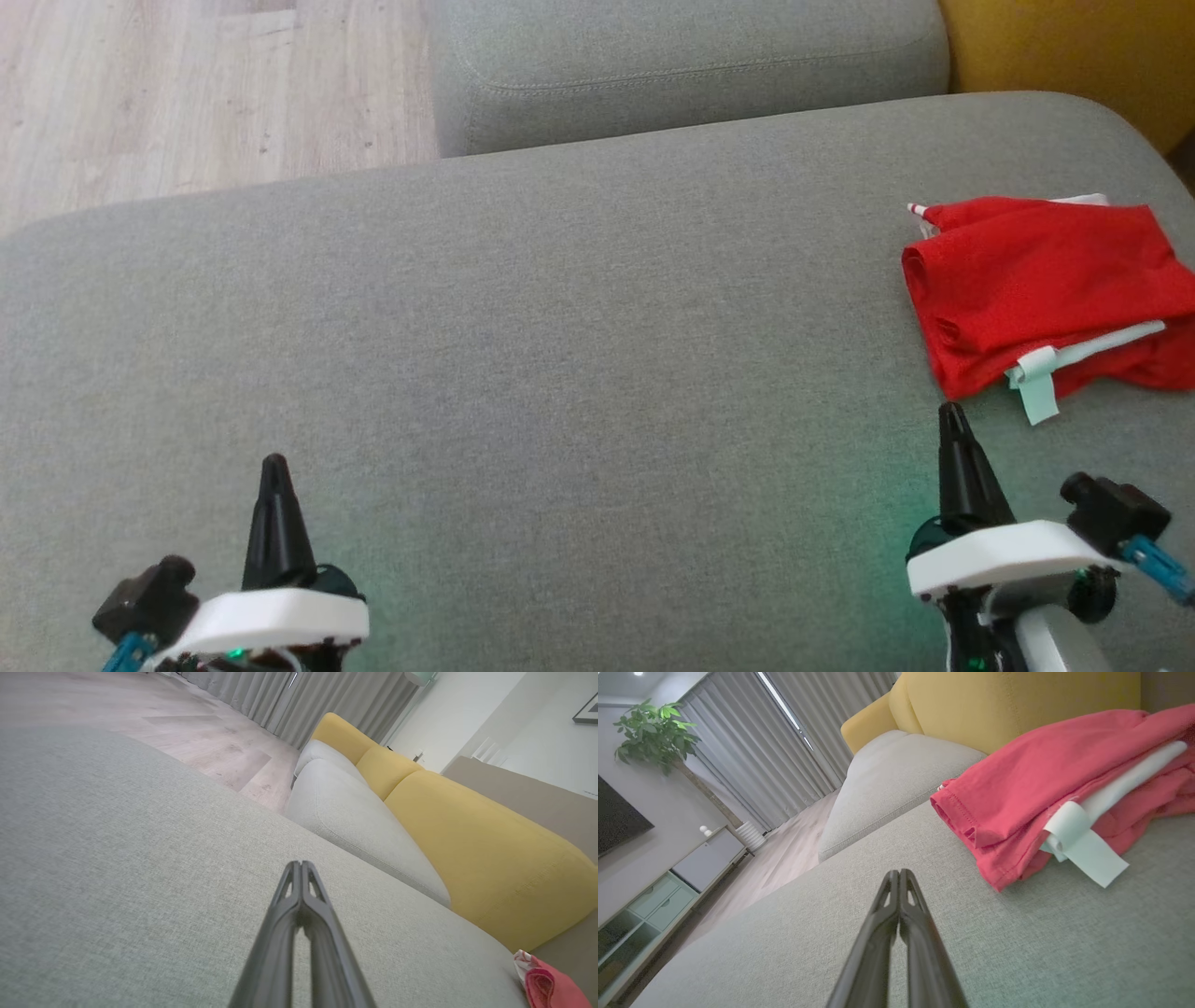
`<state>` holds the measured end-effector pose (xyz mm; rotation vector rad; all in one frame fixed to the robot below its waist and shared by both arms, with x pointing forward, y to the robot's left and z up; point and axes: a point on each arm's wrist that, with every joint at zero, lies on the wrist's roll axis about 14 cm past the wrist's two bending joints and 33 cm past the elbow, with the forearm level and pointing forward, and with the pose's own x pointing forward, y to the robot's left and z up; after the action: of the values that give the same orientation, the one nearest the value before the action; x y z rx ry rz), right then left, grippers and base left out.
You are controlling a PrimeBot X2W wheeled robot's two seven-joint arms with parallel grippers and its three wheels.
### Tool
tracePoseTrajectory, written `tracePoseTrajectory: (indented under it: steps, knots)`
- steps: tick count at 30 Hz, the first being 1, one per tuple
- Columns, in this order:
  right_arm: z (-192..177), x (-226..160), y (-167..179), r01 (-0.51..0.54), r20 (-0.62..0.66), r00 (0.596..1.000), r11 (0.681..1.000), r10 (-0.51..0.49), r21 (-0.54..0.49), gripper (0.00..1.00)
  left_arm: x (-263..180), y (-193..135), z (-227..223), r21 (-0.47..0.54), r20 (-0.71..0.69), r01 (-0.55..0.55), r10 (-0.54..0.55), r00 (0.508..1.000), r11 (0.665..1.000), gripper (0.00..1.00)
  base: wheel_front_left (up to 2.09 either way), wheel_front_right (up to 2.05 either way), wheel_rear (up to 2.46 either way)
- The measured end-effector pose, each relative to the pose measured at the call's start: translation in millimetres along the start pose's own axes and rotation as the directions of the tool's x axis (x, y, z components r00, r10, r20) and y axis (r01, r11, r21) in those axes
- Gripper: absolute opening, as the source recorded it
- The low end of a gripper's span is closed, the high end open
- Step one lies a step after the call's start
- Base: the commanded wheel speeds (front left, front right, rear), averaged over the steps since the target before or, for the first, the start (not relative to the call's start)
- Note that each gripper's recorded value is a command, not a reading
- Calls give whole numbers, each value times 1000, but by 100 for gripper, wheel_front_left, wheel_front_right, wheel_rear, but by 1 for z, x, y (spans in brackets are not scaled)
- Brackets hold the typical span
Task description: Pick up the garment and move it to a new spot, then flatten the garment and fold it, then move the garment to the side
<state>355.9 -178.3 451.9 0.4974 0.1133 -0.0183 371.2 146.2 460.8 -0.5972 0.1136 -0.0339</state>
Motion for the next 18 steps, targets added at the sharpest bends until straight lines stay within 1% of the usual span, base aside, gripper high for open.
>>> tracePoseTrajectory:
  steps: [9,18]
  knots:
    - [2,1,-2,17,2,1000,995,-17,96,0,-1,8,3,-85,0,-28,29,1000,996,0,0,0,0]
    - [4,2,-5,31,-1,1000,981,-31,192,0,1,8,6,-170,-2,-32,33,999,985,0,0,0,0]
